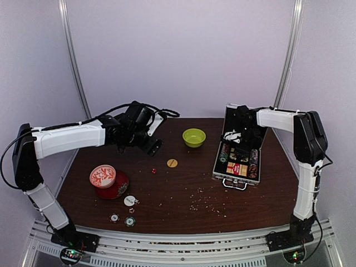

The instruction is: Pack up texas hold em set

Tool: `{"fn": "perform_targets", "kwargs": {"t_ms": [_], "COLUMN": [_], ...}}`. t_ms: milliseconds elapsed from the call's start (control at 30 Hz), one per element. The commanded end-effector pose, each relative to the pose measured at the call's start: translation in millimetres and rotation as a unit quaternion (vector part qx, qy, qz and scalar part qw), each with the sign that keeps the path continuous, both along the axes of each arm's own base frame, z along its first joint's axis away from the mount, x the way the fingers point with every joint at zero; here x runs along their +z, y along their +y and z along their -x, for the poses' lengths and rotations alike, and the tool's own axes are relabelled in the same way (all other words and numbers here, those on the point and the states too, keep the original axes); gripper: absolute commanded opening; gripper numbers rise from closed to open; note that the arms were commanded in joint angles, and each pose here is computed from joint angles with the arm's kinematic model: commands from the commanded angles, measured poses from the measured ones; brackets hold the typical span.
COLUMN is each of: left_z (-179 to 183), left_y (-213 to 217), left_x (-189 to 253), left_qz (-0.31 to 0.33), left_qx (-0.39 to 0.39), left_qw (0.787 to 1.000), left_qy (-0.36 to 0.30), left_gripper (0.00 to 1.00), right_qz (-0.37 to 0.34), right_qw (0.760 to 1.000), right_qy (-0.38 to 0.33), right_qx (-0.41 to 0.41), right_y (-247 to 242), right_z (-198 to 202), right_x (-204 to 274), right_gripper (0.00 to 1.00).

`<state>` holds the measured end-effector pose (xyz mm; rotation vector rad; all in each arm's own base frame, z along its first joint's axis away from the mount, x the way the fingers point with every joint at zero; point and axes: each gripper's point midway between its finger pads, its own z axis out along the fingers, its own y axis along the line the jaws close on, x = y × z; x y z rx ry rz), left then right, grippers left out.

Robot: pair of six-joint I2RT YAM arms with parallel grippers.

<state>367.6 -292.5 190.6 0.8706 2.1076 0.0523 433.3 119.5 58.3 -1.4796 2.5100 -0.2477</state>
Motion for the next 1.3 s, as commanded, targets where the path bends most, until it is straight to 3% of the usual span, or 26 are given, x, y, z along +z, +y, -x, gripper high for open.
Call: {"fn": "perform_targets", "kwargs": {"t_ms": [0, 367, 800, 967, 1267], "left_z": [-4, -3, -7, 4, 73], "left_y": [-8, -8, -8, -2, 36], "left_x": [7, 7, -8, -20, -66], "left_qz": [0.009, 0.011, -0.006, -0.033, -0.036], "left_qx": [-0.005, -0.008, 0.002, 0.053, 0.095], "left_qw": [1.000, 1.000, 1.000, 0.996, 0.978], "left_qy": [-0.006, -0.004, 0.010, 0.061, 0.184], "left_gripper": [0.88, 0.88, 0.85, 0.82, 0.72], "right_qz": [0.002, -0.018, -0.174, -0.264, -0.357], "right_qw": [0.999, 0.999, 0.985, 0.963, 0.931], "right_qy": [-0.041, -0.037, -0.004, 0.019, 0.002], "right_qx": [-0.004, -0.005, 0.012, 0.043, 0.072], "right_y": [-5, -2, 56, 85, 105], "right_z": [-17, -5, 73, 111, 136], "right_x": [12, 24, 49, 66, 79], "right_gripper": [0.74, 0.75, 0.74, 0.72, 0.71]}}
